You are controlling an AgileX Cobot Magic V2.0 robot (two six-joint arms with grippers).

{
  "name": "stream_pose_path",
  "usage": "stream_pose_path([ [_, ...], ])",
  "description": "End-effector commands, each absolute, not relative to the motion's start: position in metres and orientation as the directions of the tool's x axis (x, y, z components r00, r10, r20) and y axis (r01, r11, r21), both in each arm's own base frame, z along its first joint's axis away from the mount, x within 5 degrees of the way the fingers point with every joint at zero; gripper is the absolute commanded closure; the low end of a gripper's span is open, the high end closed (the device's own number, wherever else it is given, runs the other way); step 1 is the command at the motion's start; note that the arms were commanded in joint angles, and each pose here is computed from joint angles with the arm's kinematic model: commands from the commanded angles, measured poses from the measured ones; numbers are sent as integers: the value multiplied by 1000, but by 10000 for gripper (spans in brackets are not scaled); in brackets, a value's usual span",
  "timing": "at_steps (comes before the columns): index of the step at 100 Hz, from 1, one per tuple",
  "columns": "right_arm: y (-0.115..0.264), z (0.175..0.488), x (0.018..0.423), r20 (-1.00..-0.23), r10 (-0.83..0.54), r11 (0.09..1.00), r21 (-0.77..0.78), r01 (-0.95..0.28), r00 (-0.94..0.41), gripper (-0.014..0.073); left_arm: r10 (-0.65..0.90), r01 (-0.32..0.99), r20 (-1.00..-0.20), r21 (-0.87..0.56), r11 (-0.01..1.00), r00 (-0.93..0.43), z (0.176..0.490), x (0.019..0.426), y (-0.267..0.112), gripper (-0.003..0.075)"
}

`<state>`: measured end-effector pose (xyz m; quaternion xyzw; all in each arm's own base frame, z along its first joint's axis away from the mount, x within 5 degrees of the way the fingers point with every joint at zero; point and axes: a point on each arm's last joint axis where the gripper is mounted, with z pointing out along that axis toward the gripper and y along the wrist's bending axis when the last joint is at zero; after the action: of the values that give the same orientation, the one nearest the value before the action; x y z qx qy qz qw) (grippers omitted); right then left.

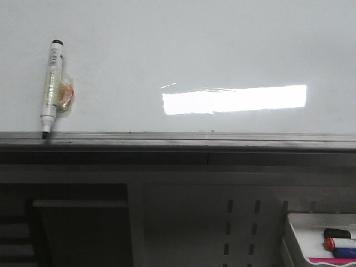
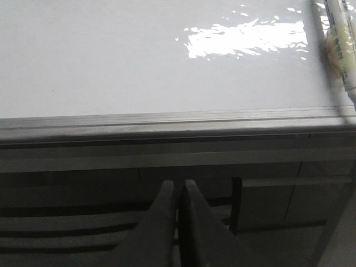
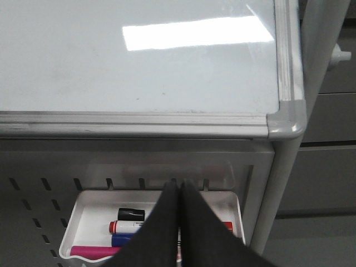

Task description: Write number 4 on whiteboard

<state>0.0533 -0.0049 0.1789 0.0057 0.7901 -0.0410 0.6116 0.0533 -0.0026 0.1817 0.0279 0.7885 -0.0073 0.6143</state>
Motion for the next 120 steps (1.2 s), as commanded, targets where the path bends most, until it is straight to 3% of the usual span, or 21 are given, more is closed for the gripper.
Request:
stream_pose_path([
  [1,-5,175,53,-971,-39,996,-56,64,-238,661,21,50,-979,11,999,-203,176,54,-3,741],
  [92,-5,175,53,-971,-39,996,-56,64,-234,661,28,49,-982,20,999,-185,178,54,-3,741],
  [120,-4,191,56,-997,-52,997,-55,61,-59,661,26,47,-991,20,999,-130,183,55,-3,741],
])
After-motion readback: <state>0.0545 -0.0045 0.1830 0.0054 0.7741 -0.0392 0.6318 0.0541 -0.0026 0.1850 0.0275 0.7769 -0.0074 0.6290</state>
